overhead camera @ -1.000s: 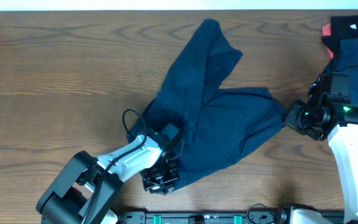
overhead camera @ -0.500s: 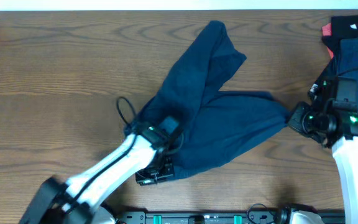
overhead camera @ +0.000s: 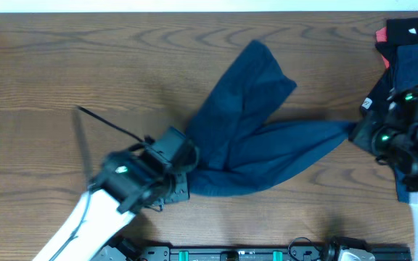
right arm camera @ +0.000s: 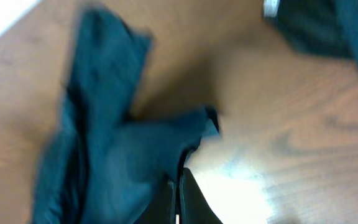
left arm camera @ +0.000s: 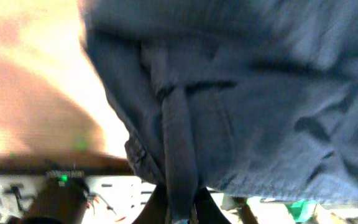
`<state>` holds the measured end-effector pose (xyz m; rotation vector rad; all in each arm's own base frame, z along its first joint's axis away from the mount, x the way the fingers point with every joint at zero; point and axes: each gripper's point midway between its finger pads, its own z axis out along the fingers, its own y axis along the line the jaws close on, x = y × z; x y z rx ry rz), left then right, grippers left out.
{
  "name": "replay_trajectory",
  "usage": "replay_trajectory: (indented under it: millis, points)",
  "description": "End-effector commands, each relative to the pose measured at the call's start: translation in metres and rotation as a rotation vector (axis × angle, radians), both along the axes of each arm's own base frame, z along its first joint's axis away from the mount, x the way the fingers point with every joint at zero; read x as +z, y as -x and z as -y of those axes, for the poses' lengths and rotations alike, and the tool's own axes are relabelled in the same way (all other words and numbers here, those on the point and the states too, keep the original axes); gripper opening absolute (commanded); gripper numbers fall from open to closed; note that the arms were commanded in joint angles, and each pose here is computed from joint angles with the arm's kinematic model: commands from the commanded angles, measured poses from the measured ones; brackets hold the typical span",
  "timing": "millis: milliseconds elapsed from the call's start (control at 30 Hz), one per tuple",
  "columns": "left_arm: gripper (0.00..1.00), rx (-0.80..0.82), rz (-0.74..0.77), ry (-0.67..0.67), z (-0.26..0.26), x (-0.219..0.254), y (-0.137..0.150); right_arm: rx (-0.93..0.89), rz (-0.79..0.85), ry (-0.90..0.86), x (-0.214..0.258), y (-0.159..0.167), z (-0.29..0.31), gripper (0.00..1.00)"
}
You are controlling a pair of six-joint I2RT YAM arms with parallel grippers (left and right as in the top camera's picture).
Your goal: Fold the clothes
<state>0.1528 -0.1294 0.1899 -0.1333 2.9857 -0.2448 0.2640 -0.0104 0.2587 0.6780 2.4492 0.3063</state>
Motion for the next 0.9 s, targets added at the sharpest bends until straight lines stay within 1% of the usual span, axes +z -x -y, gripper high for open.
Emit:
replay_trajectory:
  millis: [0,33,67,100,200,333,433,533,600,733,833,867]
  points:
    - [0.06,-0.045,0.255,0.046,-0.002,0.076,-0.026,0.002,0.161,0.035,0.062,0.0,0.002,0.01]
    - [0.06,-0.06,0.326,0.091,0.002,0.105,-0.031,0.004,0.21,0.039,0.085,0.003,0.001,0.01]
    - [0.06,-0.065,0.361,0.113,0.004,0.118,-0.033,0.004,0.232,0.042,0.094,0.004,0.001,0.01]
    - [0.06,-0.077,0.428,0.153,0.006,0.145,-0.036,0.004,0.274,0.048,0.113,0.008,0.001,0.01]
    - [0.06,-0.092,0.562,0.223,0.008,0.197,-0.04,0.004,0.368,0.061,0.154,0.02,-0.001,0.01]
    - [0.06,-0.051,0.684,0.23,-0.002,0.238,-0.048,0.002,0.47,0.075,0.192,0.03,-0.002,0.02]
    - [0.06,-0.004,0.747,0.196,-0.01,0.253,-0.058,-0.004,0.51,0.074,0.207,0.029,-0.002,0.02]
    - [0.06,0.049,0.832,0.12,-0.018,0.266,-0.079,-0.011,0.536,0.06,0.214,0.015,-0.001,0.02]
    - [0.06,0.024,0.876,0.071,-0.013,0.271,-0.095,0.004,0.544,0.049,0.215,-0.002,-0.002,0.01]
    - [0.06,-0.005,0.884,0.002,0.001,0.263,-0.131,0.027,0.521,0.026,0.206,-0.04,-0.002,0.02]
    - [0.06,0.004,0.863,-0.059,0.007,0.246,-0.17,0.035,0.491,0.017,0.192,-0.077,0.001,0.01]
    - [0.06,0.01,0.863,-0.082,0.009,0.241,-0.188,0.04,0.487,0.017,0.188,-0.09,0.001,0.02]
